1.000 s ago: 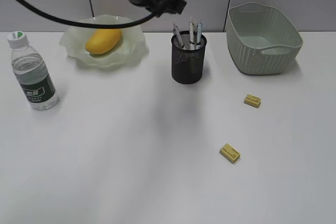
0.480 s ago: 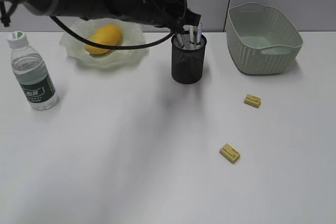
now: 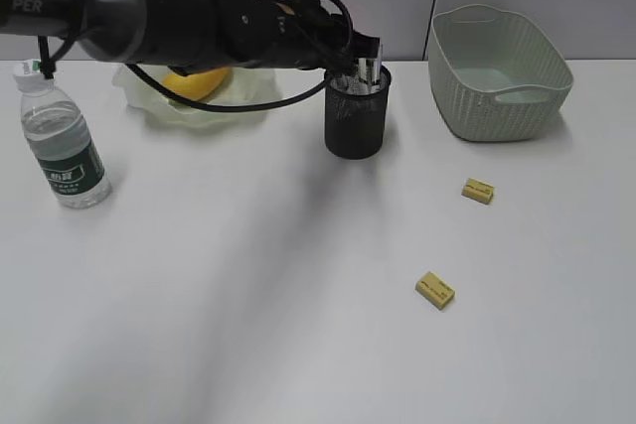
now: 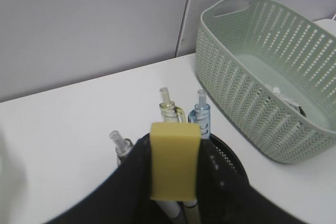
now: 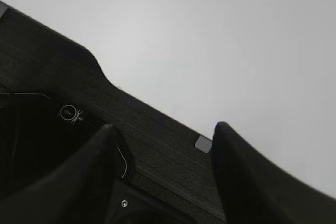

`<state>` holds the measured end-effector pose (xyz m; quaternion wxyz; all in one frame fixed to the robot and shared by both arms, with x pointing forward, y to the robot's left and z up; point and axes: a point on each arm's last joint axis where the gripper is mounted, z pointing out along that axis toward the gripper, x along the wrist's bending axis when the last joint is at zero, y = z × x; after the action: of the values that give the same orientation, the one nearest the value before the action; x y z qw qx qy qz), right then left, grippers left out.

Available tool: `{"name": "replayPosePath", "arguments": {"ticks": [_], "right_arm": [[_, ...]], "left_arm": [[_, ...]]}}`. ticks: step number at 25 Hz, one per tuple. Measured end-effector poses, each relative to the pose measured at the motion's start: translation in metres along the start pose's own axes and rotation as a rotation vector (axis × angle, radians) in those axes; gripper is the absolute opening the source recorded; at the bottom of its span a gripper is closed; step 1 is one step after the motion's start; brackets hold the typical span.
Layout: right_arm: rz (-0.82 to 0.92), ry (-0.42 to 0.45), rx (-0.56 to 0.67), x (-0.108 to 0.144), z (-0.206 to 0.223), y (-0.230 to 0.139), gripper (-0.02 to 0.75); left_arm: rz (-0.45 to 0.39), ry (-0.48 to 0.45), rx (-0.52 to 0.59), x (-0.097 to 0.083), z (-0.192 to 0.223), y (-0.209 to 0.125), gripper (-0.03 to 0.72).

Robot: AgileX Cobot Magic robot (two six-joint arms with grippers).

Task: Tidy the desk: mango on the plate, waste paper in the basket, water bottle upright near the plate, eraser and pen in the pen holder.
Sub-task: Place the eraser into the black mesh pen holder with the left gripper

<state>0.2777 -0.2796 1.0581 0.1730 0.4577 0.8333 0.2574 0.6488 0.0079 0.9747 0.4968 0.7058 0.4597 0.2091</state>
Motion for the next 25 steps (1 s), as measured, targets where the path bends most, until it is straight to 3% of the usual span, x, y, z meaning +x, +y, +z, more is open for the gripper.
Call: {"name": "replayPosePath", "arguments": {"ticks": [9, 16, 25], "right_arm": [[0.001, -0.001, 0.0, 0.0, 0.0, 0.0, 0.455], [0.001, -0.001, -0.002, 0.0, 0.0, 0.0, 0.43], [0.001, -0.001, -0.002, 0.0, 0.0, 0.0, 0.427]], "left_arm": [[-0.004, 0.002, -0.004, 0.0, 0.008, -0.002, 0.213], [-0.004, 0.002, -0.008, 0.0, 0.008, -0.001, 0.45], [-0.005, -0.014, 0.01, -0.002, 0.002, 0.004, 0.477]]}}
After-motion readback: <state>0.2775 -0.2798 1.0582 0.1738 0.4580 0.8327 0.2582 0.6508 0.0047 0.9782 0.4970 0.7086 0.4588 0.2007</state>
